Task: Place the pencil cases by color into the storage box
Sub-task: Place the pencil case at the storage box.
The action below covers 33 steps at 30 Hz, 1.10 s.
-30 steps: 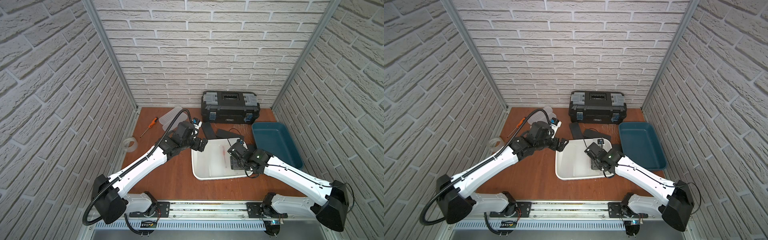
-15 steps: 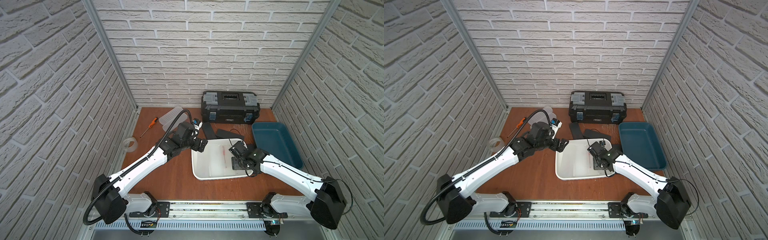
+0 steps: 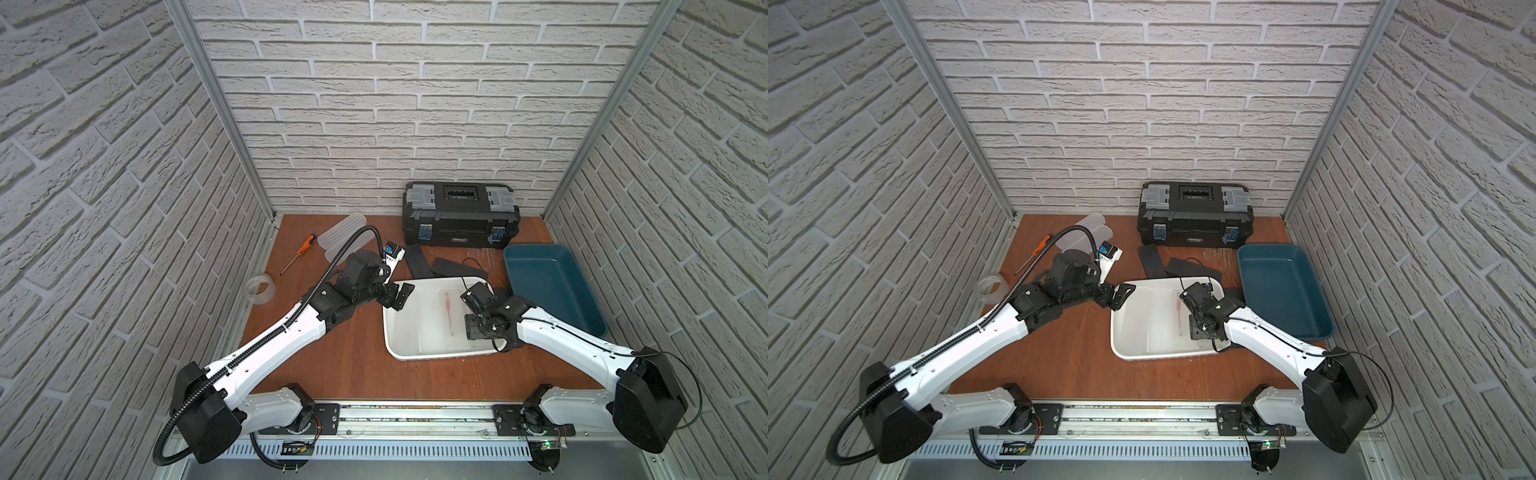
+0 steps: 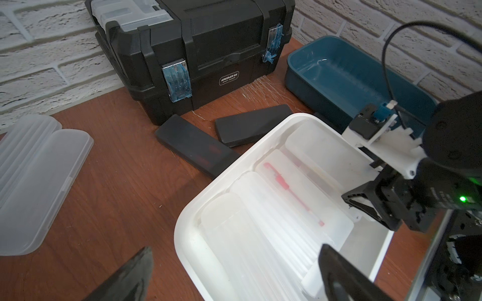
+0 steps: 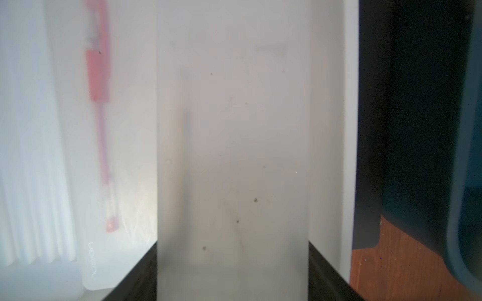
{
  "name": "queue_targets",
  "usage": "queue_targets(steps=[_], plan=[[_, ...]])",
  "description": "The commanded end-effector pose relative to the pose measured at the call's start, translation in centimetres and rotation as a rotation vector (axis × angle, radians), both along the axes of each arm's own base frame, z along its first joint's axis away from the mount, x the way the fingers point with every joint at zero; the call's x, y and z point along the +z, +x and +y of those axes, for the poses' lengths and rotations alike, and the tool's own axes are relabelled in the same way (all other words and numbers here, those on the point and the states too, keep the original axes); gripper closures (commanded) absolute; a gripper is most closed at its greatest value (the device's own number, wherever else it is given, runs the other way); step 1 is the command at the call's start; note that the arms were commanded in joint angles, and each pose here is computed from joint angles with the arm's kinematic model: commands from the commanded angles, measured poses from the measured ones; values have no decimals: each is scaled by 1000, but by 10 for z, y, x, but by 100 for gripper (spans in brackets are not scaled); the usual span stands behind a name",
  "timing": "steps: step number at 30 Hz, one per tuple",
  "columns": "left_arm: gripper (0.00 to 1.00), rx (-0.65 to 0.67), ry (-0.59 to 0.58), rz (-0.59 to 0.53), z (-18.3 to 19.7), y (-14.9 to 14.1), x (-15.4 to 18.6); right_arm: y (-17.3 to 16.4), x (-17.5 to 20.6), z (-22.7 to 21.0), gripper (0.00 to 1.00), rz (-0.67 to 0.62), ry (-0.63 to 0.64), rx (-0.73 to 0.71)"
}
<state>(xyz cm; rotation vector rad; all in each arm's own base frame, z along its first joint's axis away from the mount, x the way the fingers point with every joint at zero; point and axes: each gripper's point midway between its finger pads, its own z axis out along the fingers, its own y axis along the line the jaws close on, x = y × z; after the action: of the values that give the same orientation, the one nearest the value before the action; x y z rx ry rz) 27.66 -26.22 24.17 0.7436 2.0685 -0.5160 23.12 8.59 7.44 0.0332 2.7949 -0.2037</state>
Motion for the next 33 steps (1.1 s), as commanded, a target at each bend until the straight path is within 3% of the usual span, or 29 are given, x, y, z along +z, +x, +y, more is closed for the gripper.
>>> queue_targets(steps=[1, 21, 33], plan=[[2, -14, -29, -44, -4, 1, 7, 8, -3, 0, 34, -18, 0, 7], [2, 28, 9, -26, 2, 6, 6, 16, -21, -8, 29, 84, 30, -8], [2, 105, 62, -27, 15, 14, 18, 17, -8, -5, 12, 58, 75, 2]])
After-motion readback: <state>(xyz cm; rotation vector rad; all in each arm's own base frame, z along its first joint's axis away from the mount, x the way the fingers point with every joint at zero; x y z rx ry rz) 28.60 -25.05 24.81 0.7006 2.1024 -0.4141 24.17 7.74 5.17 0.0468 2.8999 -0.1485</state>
